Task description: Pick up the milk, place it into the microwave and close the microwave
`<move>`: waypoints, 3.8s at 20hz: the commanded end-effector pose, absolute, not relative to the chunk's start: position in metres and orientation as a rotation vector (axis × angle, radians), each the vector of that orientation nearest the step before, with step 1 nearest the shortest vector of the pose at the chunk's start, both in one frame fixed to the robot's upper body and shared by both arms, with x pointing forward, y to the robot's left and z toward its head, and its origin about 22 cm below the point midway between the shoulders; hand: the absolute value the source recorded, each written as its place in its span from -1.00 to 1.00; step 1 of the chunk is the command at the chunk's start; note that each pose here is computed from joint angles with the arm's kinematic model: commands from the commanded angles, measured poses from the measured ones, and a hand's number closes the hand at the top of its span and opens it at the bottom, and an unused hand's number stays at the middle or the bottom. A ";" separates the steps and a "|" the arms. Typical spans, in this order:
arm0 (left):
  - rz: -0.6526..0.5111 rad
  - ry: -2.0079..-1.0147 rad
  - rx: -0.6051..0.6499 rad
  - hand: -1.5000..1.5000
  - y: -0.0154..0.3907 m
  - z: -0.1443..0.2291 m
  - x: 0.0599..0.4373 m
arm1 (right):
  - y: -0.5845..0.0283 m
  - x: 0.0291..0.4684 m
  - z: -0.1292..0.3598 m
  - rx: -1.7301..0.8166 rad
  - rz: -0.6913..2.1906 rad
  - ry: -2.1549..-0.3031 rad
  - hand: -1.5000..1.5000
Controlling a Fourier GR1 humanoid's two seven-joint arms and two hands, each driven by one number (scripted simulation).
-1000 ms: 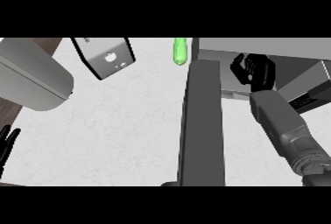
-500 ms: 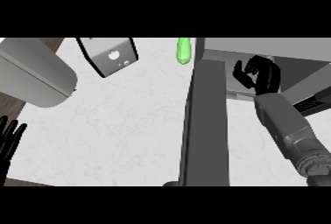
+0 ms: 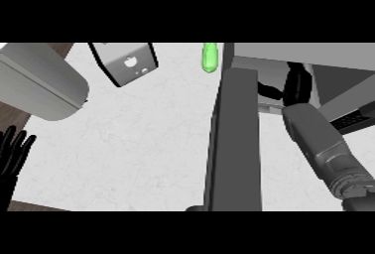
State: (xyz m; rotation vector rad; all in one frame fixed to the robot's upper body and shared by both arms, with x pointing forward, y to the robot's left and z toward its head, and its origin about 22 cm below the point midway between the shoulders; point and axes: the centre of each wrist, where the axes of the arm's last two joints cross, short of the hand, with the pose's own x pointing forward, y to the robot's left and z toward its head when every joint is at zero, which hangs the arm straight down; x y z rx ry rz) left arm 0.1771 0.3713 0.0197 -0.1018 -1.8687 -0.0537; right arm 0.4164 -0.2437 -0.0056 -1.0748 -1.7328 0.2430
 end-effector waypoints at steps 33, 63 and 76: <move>-0.023 -1.884 -0.083 -1.00 0.358 0.001 0.167 | -0.213 0.397 -0.039 -0.729 0.244 -1.823 -1.00; -0.374 -1.766 -0.432 1.00 0.296 0.011 0.164 | -0.225 0.251 -0.143 -0.058 -0.002 -1.911 -1.00; -0.605 -1.754 -0.389 1.00 0.200 0.026 0.244 | -0.280 0.182 -0.091 -0.020 -0.181 -1.952 -1.00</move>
